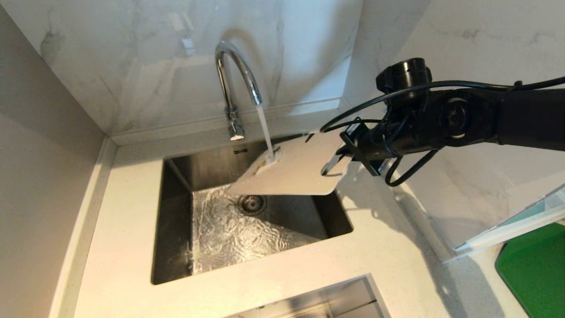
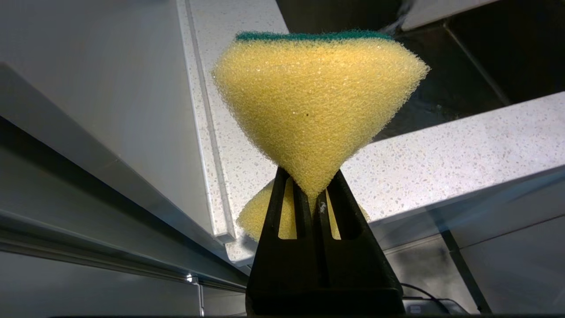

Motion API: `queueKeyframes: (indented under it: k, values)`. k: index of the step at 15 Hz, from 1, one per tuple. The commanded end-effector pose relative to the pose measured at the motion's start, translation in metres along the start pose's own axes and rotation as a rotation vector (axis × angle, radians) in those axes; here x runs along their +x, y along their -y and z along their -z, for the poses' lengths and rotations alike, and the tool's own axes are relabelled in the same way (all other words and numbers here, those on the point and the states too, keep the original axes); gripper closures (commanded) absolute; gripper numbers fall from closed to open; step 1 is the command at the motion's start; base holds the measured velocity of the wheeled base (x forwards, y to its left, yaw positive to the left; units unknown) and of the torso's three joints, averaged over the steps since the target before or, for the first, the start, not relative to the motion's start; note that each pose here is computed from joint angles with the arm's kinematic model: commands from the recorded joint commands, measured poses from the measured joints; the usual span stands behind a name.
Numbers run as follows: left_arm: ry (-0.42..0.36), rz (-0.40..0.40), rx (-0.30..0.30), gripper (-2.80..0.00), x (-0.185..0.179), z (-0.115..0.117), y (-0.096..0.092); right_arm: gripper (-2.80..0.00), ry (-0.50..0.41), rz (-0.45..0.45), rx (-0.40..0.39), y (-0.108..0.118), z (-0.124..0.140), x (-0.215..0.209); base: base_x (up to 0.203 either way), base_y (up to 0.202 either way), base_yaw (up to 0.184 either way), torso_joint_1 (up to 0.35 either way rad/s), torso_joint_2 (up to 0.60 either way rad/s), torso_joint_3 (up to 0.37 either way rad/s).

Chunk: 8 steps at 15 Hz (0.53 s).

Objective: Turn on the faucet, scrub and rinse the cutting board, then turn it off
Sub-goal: Scrub the cutting board underwater

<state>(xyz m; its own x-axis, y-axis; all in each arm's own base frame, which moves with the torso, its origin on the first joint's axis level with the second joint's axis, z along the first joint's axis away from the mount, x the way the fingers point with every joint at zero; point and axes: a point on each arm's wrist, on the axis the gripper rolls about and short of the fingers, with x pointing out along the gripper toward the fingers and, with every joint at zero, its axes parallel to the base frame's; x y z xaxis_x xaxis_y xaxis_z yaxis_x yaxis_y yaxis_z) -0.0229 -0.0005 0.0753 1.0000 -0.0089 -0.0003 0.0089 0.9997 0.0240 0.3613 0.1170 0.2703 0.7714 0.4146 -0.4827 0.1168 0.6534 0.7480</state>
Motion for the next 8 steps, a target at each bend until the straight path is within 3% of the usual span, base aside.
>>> queueKeyframes:
  k: [1, 5, 8]
  values:
    - [-0.002, -0.001, 0.000, 0.00, 0.000, 0.000, 0.000, 0.00, 0.007, -0.009, -0.001, -0.010, 0.000, -0.033, 0.000, 0.000, 0.000, 0.000, 0.00, 0.000]
    - [-0.002, 0.008, 0.055, 0.00, -0.001, -0.003, 0.000, 0.00, -0.017, 0.027, 0.002, -0.014, 0.006, -0.076, 0.000, 0.000, 0.000, 0.000, 0.00, 0.000]
    - [-0.057, 0.038, 0.061, 0.00, -0.006, -0.034, 0.000, 0.00, -0.042, 0.059, 0.012, -0.014, 0.013, -0.114, 0.000, 0.000, 0.000, 0.000, 0.00, 0.000]
